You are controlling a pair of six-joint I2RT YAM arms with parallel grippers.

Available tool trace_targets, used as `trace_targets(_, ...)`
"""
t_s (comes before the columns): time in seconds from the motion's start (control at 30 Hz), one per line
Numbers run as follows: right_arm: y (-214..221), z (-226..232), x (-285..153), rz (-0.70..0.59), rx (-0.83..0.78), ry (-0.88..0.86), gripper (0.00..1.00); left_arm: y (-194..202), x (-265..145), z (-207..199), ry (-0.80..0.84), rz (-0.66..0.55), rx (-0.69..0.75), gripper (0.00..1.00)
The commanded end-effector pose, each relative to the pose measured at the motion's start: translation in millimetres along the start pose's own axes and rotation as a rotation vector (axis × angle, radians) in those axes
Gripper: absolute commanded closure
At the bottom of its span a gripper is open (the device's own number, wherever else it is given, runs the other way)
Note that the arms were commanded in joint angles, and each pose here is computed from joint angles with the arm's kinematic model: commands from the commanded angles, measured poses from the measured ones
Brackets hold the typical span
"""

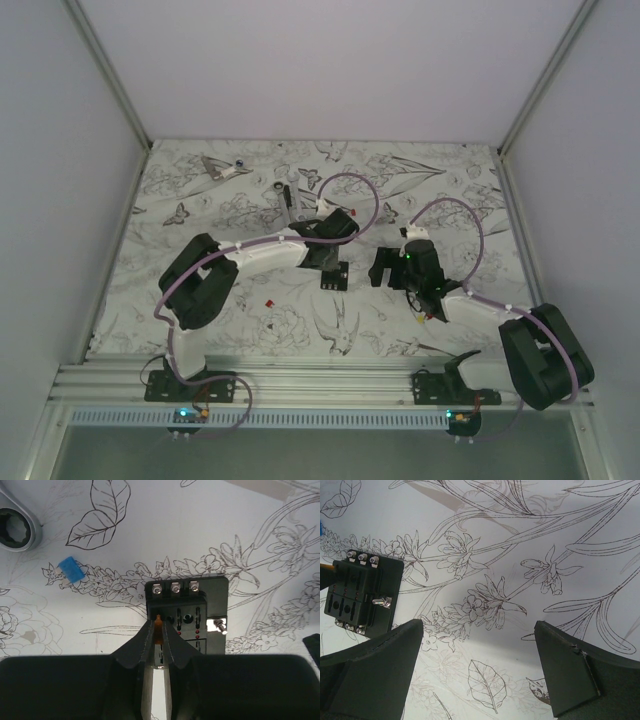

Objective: Snap on the fuse box
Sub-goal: Install the fuse at the fuse box base.

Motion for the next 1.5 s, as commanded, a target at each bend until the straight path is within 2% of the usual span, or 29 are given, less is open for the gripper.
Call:
trace_targets(0.0, -15.6, 0.3, 2.2, -0.046, 0.012, -0.004, 0.0, 8.9, -0.8, 22.3, -0.087, 0.015, 0.014, 0.86)
trace_targets(0.5, -15.7, 1.0, 1.7, -0.047, 0.014, -0.007, 0.0, 0.5, -15.9, 8.0, -0.026, 0.017, 0.018, 0.82)
trace_targets(1.2, -15.0, 2.7, 3.2, -0.042, 0.015, -0.017, 0.0, -6.0, -20.6, 4.8, -0.03, 0.009, 0.023, 0.82)
trace_targets(1.47, -15.2, 2.8, 3.6, -0.043, 0.014, -0.017, 0.0, -6.2, -20.0, 4.4, -0.036, 0.012, 0.022, 0.9)
Point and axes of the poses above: each gripper's point midway between its finger pads, its own x axis out along the fingers, its own z axis along the line the jaws close on, y = z × x, the point moved 1 cm from there along -x, back along the fingers, and after that the axes turned 14 degrees about -x, right-handed, at the moved point
